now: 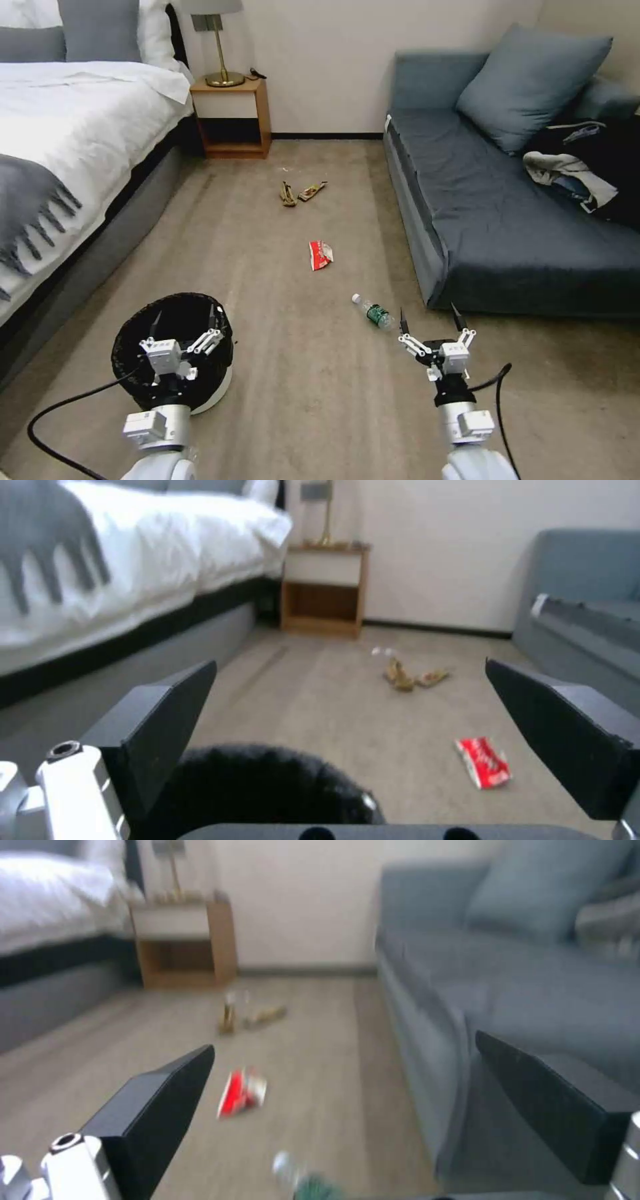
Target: Pick up the trash bin, then pick up the garbage on the floor and place it into the trash bin.
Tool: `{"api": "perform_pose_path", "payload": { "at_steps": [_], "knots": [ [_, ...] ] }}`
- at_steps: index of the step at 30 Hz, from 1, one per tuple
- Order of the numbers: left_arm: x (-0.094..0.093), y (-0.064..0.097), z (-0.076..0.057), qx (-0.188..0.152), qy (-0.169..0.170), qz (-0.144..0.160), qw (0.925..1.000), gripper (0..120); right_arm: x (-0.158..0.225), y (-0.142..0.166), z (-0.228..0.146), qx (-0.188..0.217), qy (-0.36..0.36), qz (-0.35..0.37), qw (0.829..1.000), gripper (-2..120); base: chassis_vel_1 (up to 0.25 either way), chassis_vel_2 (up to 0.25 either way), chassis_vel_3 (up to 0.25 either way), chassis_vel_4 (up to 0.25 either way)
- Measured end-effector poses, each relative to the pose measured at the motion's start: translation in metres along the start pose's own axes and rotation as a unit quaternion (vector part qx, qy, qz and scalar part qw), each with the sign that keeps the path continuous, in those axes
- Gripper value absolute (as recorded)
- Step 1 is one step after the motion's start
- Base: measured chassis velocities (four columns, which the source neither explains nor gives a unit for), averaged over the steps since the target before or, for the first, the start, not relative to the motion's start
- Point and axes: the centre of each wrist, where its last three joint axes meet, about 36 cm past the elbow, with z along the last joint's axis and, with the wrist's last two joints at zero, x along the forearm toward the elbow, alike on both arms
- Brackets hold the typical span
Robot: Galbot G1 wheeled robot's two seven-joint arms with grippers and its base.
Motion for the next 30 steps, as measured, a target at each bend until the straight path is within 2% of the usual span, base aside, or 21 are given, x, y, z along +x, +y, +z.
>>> {"api": "perform_pose_path", "payload": {
  "at_steps": [3,4,5,6,8,9,11,13,14,15,17,18,19,22,23,26,30],
  "knots": [
    [-0.006,0.000,-0.020,0.018,0.031,-0.037,0.9987,100,0.003,-0.006,-0.021,0.019,0.063,-0.013,0.998,100,0.000,0.000,0.000,0.000],
    [-0.006,0.000,-0.020,0.018,0.031,-0.037,0.9987,100,0.003,-0.006,-0.021,0.019,0.063,-0.013,0.998,100,0.000,0.000,0.000,0.000],
    [-0.007,-0.001,-0.027,0.021,0.045,-0.062,0.9969,100,0.003,-0.009,-0.024,0.032,0.068,-0.020,0.997,100,0.000,0.000,0.000,0.000],
    [-0.007,-0.003,-0.037,0.025,0.064,-0.094,0.9932,100,0.002,-0.012,-0.025,0.048,0.064,-0.031,0.996,100,0.000,0.000,0.000,0.000],
    [-0.006,-0.007,-0.055,0.049,0.095,-0.137,0.9847,100,0.000,-0.016,-0.024,0.063,0.042,-0.058,0.995,100,0.000,0.000,0.000,0.000],
    [-0.006,-0.007,-0.055,0.049,0.095,-0.137,0.9847,100,0.000,-0.016,-0.024,0.063,0.042,-0.058,0.995,100,0.000,0.000,0.000,0.000],
    [-0.005,-0.005,-0.074,0.086,0.124,-0.172,0.9735,100,-0.003,-0.021,-0.021,0.075,0.012,-0.090,0.993,100,0.000,0.000,0.000,0.000],
    [-0.007,0.001,-0.083,0.110,0.147,-0.196,0.9632,100,-0.004,-0.025,-0.017,0.087,-0.006,-0.117,0.989,100,0.000,0.000,0.000,0.000],
    [-0.007,0.001,-0.083,0.110,0.147,-0.196,0.9632,100,-0.004,-0.025,-0.017,0.087,-0.006,-0.117,0.989,100,0.000,0.000,0.000,0.000],
    [-0.011,0.008,-0.087,0.122,0.165,-0.214,0.9551,100,-0.004,-0.027,-0.016,0.092,-0.014,-0.136,0.986,100,0.000,0.000,0.000,0.000],
    [-0.017,0.018,-0.083,0.129,0.189,-0.242,0.9430,100,-0.004,-0.028,-0.014,0.097,-0.020,-0.161,0.982,100,0.000,0.000,0.000,0.000],
    [-0.021,0.025,-0.075,0.128,0.201,-0.254,0.9374,100,-0.004,-0.027,-0.013,0.099,-0.021,-0.171,0.980,100,0.000,0.000,0.000,0.000],
    [-0.021,0.025,-0.075,0.128,0.201,-0.254,0.9374,100,-0.004,-0.027,-0.013,0.099,-0.021,-0.171,0.980,100,0.000,0.000,0.000,0.000],
    [-0.033,0.043,-0.052,0.129,0.228,-0.276,0.9247,100,-0.005,-0.029,-0.011,0.109,-0.026,-0.201,0.973,100,0.000,0.000,0.000,0.000],
    [-0.033,0.043,-0.052,0.129,0.228,-0.276,0.9247,100,-0.005,-0.029,-0.011,0.109,-0.026,-0.201,0.973,100,0.000,0.000,0.000,0.000],
    [-0.046,0.057,-0.046,0.135,0.241,-0.282,0.9188,100,-0.004,-0.031,-0.008,0.117,-0.032,-0.217,0.969,100,0.000,0.000,0.000,0.000],
    [-0.060,0.070,-0.045,0.123,0.247,-0.280,0.9196,100,-0.004,-0.033,-0.003,0.121,-0.028,-0.216,0.968,100,0.000,0.000,0.000,0.000]
  ]
}}
